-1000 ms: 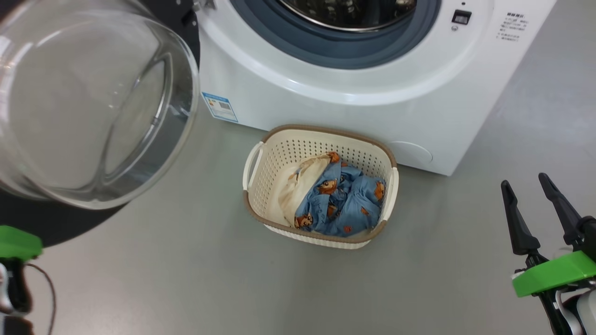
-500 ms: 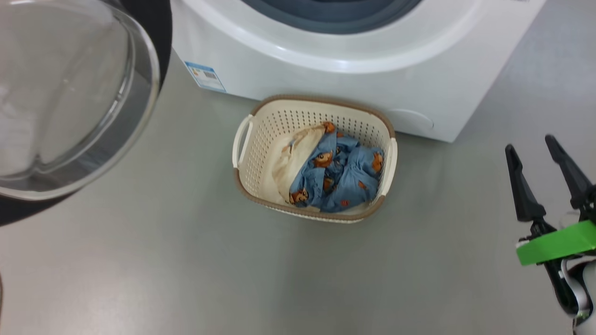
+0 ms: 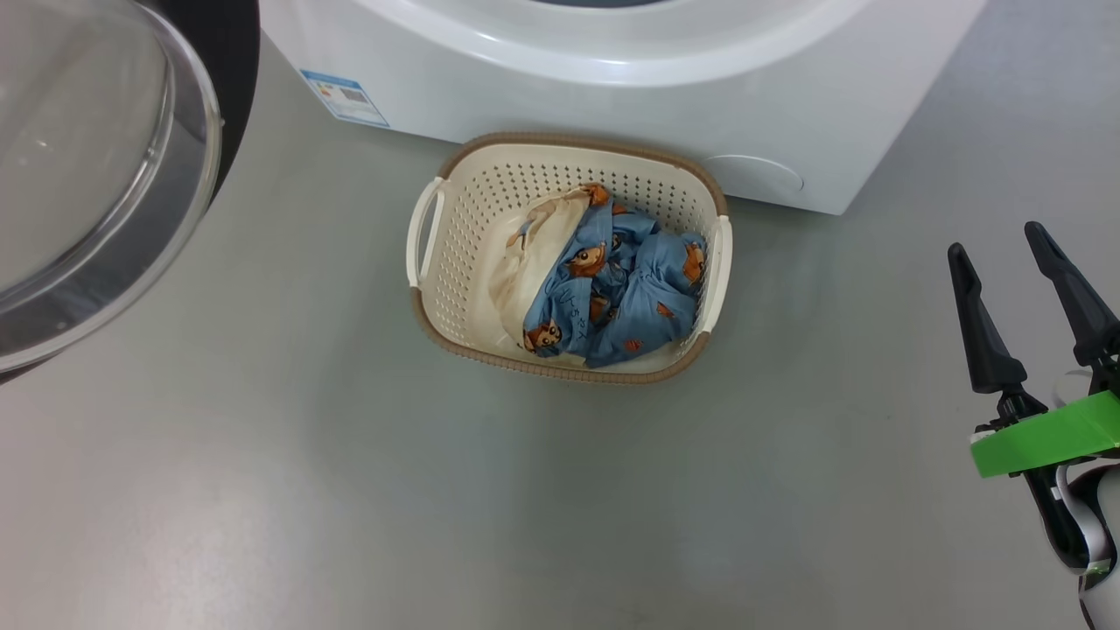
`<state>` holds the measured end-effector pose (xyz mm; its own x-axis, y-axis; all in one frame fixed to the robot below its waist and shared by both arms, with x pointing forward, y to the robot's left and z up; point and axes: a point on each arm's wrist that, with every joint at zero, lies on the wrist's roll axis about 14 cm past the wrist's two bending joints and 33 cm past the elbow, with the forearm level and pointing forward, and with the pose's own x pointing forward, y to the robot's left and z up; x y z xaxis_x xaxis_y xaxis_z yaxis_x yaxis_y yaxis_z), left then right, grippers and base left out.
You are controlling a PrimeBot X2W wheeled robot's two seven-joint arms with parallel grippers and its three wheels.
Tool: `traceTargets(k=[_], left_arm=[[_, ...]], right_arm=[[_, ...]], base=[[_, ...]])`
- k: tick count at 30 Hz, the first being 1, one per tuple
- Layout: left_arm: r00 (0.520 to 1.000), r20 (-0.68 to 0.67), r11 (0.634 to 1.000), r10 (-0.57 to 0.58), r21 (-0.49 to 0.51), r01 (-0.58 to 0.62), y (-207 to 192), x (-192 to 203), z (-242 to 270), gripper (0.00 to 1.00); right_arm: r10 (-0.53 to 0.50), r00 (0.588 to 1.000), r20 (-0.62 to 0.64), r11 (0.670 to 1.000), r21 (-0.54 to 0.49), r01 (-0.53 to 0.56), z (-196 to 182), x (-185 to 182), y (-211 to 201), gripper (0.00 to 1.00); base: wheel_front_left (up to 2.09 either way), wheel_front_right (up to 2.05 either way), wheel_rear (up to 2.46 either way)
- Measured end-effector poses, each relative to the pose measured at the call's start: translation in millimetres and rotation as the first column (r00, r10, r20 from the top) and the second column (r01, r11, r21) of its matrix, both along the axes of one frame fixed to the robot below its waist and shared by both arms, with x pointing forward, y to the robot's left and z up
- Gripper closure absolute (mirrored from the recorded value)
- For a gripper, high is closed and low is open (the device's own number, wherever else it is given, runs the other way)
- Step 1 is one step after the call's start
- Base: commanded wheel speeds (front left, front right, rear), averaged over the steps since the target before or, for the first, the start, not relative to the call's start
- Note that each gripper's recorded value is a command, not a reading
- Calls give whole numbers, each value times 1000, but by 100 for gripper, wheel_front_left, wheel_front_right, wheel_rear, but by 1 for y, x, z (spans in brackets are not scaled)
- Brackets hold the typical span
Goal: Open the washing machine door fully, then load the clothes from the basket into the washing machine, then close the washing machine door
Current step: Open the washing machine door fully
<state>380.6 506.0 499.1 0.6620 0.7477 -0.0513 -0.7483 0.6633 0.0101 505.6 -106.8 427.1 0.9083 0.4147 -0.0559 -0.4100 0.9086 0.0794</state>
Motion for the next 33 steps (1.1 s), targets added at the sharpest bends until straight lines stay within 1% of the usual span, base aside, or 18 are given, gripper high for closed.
traceTargets(k=[6, 13, 19, 23, 27, 28, 30, 31, 32, 33], left_arm=[[999, 16, 999, -35, -7, 36, -9, 1, 4, 100], [996, 52, 997, -74, -6, 75, -22, -6, 12, 100], [991, 86, 994, -105, 1, 105, -35, -25, 16, 100], [984, 92, 988, -152, 17, 151, -49, -33, 18, 100], [974, 88, 978, -207, 25, 205, -67, -40, 16, 100], [972, 90, 976, -218, 27, 217, -71, -41, 16, 94], [966, 96, 970, -242, 28, 240, -80, -43, 16, 75], [962, 104, 967, -253, 23, 252, -84, -44, 16, 69], [957, 110, 963, -270, 19, 269, -90, -44, 15, 60], [947, 114, 953, -301, 11, 302, -101, -46, 13, 55]], right_arm=[[-2, 1000, 22, 1000, 12, 1, 13, -3, 3, 0], [1, 999, 45, 1000, 22, -2, 28, -10, 8, 0], [5, 997, 71, 999, 32, -7, 44, -18, 12, 0], [7, 998, 63, 999, 36, -9, 45, -29, 14, 0], [-2, 996, 90, 999, 41, -2, 58, -31, 13, 0], [-2, 996, 94, 999, 40, -1, 60, -33, 13, 0], [-3, 996, 90, 999, 37, -1, 60, -39, 12, 0], [-2, 996, 86, 999, 36, -1, 60, -43, 12, 0], [-4, 996, 86, 999, 37, 1, 61, -45, 11, 0], [-8, 996, 88, 999, 43, 4, 63, -49, 11, 0]], base=[[0, 0, 0], [0, 0, 0], [0, 0, 0], [0, 0, 0], [0, 0, 0], [0, 0, 0], [0, 0, 0], [0, 0, 0], [0, 0, 0], [0, 0, 0]])
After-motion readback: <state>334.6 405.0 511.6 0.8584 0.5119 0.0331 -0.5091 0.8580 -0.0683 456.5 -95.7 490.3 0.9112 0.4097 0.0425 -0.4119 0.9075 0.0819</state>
